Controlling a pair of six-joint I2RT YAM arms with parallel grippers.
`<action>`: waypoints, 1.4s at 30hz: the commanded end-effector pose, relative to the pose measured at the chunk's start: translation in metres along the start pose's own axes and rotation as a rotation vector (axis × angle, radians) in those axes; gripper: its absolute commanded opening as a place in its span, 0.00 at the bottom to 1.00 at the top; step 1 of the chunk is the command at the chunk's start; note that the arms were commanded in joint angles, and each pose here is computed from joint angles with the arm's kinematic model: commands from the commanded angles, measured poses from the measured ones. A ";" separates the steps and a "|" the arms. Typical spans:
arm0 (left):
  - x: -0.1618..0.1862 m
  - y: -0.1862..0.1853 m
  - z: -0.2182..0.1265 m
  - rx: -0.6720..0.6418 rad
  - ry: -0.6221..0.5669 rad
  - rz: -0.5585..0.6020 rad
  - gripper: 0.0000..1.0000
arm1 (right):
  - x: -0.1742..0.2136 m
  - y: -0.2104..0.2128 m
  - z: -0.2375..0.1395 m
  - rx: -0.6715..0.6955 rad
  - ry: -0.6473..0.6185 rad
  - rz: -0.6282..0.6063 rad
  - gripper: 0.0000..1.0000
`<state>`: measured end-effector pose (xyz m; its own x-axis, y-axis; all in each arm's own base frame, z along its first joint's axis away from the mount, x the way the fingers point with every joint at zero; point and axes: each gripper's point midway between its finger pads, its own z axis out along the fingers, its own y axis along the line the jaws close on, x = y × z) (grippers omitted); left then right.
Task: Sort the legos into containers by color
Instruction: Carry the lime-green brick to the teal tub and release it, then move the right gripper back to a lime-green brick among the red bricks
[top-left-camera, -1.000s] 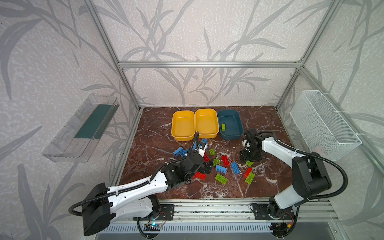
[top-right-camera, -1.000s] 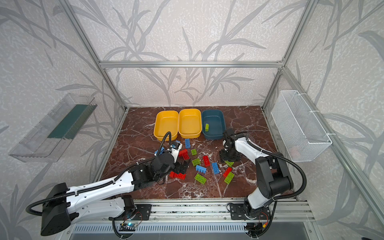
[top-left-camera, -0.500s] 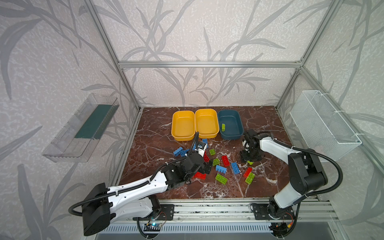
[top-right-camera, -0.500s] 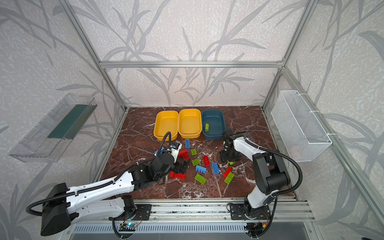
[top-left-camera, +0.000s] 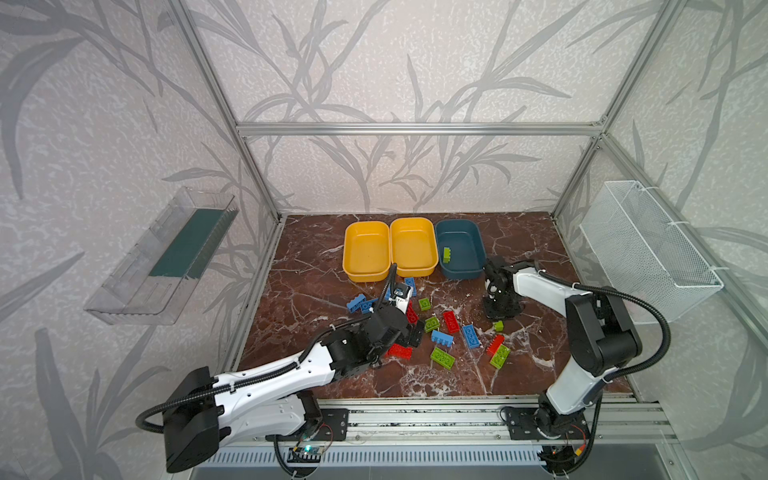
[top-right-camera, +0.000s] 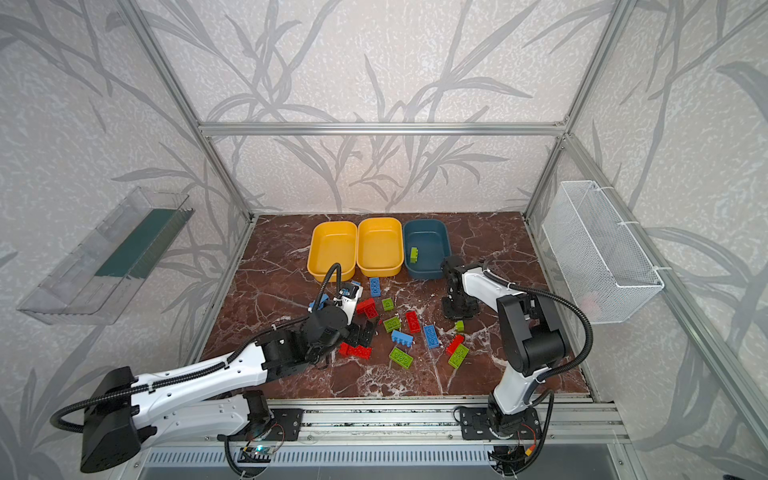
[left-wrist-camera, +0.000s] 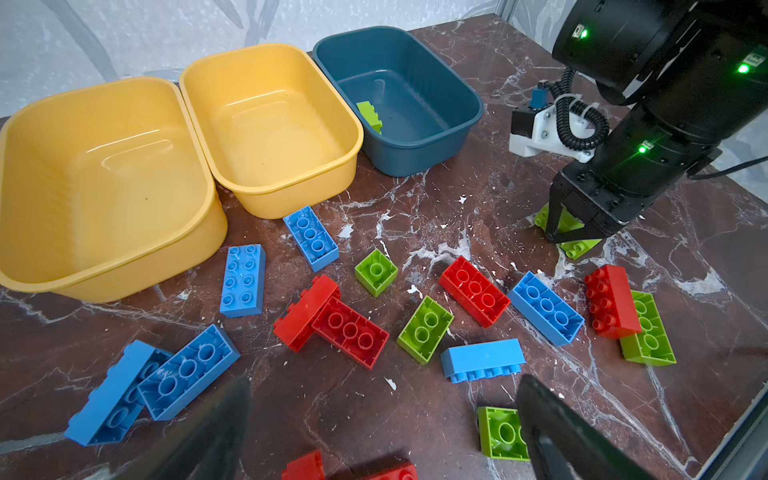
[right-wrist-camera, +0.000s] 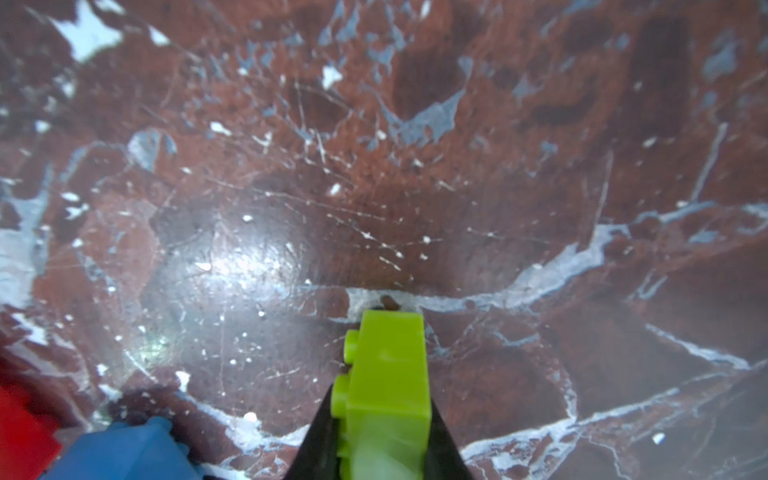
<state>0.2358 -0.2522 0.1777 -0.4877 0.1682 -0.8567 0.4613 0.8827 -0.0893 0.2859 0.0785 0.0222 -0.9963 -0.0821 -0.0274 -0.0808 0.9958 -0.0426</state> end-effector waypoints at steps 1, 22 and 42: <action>-0.004 0.007 -0.005 -0.031 -0.009 0.013 0.99 | -0.014 0.006 -0.031 -0.026 -0.065 0.009 0.16; -0.026 0.009 0.023 -0.101 0.019 0.020 0.99 | -0.238 0.075 -0.050 -0.149 -0.247 -0.063 0.27; -0.015 -0.004 0.000 0.026 0.058 -0.104 0.98 | -0.089 0.094 -0.105 -0.213 -0.298 -0.097 0.66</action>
<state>0.2544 -0.2651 0.1914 -0.5478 0.1326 -0.8261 0.4308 0.8911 -0.1427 0.3884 0.1673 0.1357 -0.9359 -0.1552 -0.3163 -0.1989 0.9738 0.1106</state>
